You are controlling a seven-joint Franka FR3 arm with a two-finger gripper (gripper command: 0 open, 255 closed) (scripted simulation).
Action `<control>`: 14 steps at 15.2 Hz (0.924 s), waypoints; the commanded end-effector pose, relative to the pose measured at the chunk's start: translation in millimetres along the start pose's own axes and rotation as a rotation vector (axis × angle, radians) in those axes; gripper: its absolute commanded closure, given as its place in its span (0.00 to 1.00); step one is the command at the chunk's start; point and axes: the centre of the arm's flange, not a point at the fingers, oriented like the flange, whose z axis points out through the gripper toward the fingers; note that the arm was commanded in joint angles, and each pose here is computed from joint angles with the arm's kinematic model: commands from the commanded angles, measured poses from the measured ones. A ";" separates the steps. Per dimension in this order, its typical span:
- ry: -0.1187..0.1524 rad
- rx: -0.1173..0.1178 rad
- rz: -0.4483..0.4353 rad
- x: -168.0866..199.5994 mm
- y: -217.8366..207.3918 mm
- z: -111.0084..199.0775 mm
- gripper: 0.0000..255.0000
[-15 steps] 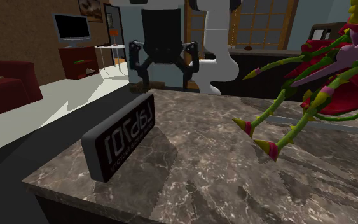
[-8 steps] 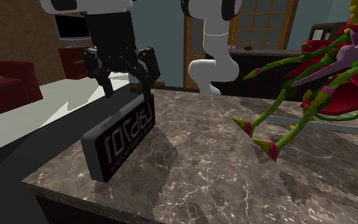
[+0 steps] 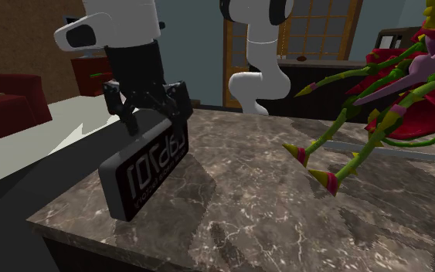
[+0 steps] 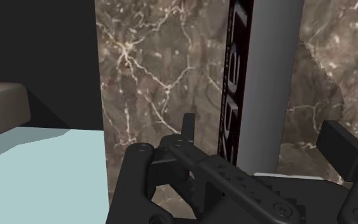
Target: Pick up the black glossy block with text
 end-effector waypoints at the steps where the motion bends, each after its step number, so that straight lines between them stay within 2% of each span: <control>1: 0.001 0.000 0.000 0.6 0.0 1.8 0.00; 2: 0.001 0.000 0.000 0.6 -0.2 1.4 1.00; 11: 0.001 0.000 0.000 0.6 0.0 1.8 1.00; 14: 0.001 0.000 0.000 -1.8 -0.3 -13.8 1.00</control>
